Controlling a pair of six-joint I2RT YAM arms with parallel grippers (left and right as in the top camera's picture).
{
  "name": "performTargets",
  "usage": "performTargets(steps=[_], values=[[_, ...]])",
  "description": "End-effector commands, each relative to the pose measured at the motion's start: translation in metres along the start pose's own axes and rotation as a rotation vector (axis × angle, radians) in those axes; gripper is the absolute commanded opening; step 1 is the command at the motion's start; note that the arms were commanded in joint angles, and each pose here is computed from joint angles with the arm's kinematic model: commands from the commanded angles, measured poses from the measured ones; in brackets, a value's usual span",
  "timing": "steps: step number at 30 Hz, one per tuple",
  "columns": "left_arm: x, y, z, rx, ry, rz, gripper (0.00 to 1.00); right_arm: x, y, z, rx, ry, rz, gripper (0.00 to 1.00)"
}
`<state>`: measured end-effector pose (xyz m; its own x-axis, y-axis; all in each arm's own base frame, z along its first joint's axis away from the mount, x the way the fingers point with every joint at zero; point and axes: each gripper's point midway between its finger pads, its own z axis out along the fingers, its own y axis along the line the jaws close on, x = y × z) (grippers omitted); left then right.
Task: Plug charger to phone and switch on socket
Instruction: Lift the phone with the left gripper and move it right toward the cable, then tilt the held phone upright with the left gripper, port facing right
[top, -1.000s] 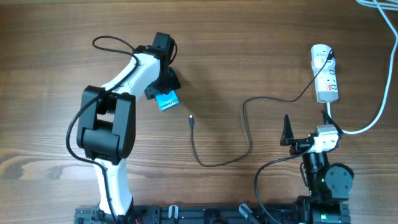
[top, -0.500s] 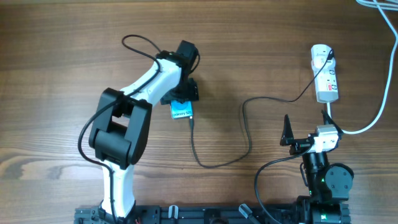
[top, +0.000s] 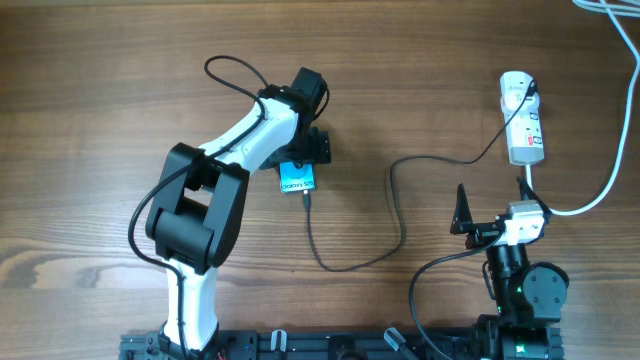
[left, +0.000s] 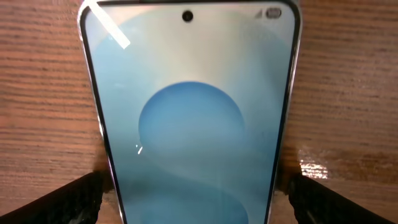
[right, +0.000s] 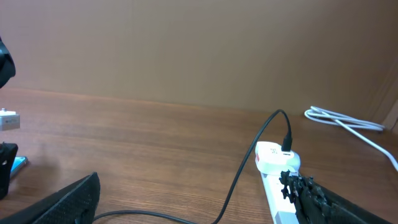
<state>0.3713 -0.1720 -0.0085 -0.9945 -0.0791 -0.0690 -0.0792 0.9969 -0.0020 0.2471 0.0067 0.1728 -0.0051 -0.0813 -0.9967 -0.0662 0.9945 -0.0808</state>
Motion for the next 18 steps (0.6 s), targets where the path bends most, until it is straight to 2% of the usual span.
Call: performTargets(steps=[1,7,13,18], values=[[0.0380,0.0210,0.0625,-0.057,0.168,-0.023,1.00,-0.0021,-0.0033,-0.0004,0.018,-0.010,0.009,1.00],[0.0378,0.0209,0.0625,-0.056,0.167,-0.024,0.87,-0.0021,-0.0033,-0.0004,0.018,-0.010,0.009,1.00],[0.0375,0.0208,0.0627,-0.060,0.164,-0.078,0.84,-0.0021,-0.0033,-0.0004,0.018,-0.010,0.009,1.00],[0.0370,0.0204,0.0627,-0.061,0.161,-0.099,0.87,-0.0021,-0.0033,-0.0004,0.018,-0.010,0.009,1.00]])
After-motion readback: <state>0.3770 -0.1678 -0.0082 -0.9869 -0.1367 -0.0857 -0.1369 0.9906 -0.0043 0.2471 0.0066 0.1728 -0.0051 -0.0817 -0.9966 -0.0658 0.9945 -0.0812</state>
